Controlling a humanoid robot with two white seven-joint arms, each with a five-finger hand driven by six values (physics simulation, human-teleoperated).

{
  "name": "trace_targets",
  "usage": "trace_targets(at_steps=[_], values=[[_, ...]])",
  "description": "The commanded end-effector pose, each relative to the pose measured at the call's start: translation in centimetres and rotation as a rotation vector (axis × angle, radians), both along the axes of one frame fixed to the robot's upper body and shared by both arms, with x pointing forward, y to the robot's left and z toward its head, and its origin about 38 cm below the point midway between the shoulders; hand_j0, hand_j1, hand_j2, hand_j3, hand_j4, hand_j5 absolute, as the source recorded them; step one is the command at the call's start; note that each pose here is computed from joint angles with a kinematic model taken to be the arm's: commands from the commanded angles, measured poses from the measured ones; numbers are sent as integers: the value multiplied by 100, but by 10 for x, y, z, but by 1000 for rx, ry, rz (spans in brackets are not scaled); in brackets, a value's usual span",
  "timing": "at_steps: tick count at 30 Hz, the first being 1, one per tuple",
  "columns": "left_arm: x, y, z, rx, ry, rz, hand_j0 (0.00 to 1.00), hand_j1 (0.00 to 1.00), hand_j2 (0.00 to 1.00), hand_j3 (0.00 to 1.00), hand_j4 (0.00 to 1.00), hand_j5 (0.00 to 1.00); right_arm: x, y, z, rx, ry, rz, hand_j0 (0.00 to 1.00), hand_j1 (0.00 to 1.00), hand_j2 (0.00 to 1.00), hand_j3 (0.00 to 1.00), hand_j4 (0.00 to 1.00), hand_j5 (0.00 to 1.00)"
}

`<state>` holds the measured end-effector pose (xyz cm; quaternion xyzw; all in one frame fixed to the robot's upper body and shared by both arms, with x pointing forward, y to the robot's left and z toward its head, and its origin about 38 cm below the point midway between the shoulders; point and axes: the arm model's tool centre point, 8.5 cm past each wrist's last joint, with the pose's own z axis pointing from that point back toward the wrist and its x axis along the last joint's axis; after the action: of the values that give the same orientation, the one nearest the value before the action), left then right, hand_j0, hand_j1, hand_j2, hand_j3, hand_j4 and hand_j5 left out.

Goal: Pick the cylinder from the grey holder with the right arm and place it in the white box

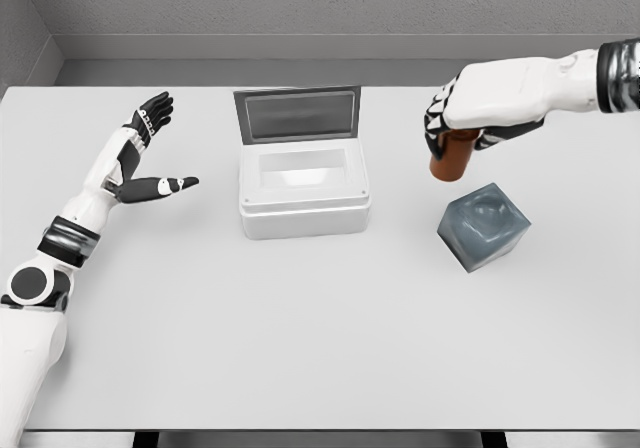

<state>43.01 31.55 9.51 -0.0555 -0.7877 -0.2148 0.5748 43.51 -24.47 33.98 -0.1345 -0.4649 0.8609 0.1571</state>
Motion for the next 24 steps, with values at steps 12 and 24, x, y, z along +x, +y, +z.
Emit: trace_targets(at_steps=[12, 24], values=[[0, 0, 1, -5, -1, 1, 100, 100, 100, 100, 100, 100, 12, 39, 6, 27, -11, 60, 46, 46, 46, 46, 46, 46], [0, 0, 1, -5, -1, 1, 100, 100, 100, 100, 100, 100, 24, 61, 8, 37, -15, 83, 45, 45, 45, 45, 45, 45]])
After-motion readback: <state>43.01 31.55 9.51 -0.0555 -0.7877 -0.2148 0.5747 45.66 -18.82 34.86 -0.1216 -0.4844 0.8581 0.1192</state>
